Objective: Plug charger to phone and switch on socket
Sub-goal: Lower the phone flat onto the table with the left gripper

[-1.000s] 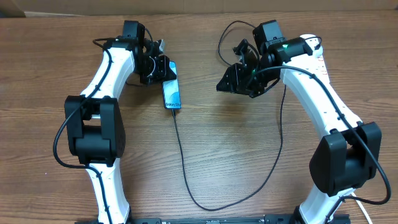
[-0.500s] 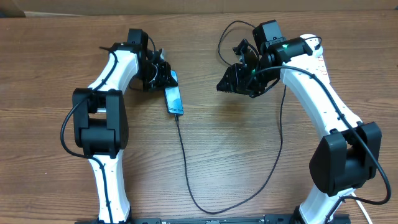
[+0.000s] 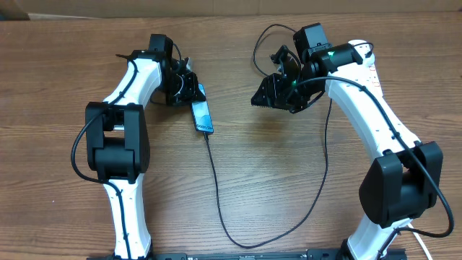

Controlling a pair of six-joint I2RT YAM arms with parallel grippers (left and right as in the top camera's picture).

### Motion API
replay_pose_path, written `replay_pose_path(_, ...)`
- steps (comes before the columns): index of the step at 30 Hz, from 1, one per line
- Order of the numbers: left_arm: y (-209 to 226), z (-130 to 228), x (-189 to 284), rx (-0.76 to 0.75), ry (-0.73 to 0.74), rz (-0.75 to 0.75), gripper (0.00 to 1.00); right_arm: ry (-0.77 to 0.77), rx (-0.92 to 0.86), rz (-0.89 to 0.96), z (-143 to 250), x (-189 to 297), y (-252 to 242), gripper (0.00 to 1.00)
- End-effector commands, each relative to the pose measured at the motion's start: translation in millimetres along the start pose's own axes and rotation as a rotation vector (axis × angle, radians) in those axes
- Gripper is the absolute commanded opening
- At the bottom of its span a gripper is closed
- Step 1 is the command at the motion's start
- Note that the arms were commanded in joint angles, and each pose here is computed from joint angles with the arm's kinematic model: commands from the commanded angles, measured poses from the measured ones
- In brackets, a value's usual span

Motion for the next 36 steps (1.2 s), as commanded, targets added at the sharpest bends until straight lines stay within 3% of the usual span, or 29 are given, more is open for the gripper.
replay_pose_path(1, 1.1, -5.2, -1.3, -0.041, -0.016, -0.061, 0.12, -0.055, 0.046, -0.011, 0.0, 17.5, 12.1, 0.54)
replay_pose_path(11, 1.4, -3.5, -1.3, -0.036, -0.006, -0.062, 0.27, -0.055, 0.046, -0.011, 0.1, 17.5, 12.1, 0.54)
replay_pose_path(25, 2.0, 0.1, -1.1, -0.023, 0.018, -0.066, 0.40, -0.052, 0.043, -0.010, 0.6, 17.5, 11.9, 0.53)
replay_pose_path(36, 5.7, 2.4, -0.7, -0.014, 0.030, -0.116, 0.41, -0.049, 0.042, -0.009, 1.0, 17.5, 11.7, 0.54)
Point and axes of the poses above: each gripper's point midway between its finger pads, its own x axis back along the fingers, its own y axis along the line the jaws close on, z = x × y, the point moved 10 cm from there along x, back along the fingers, and after that the axes turned 8 degrees about -x, right-handed, at the moved point
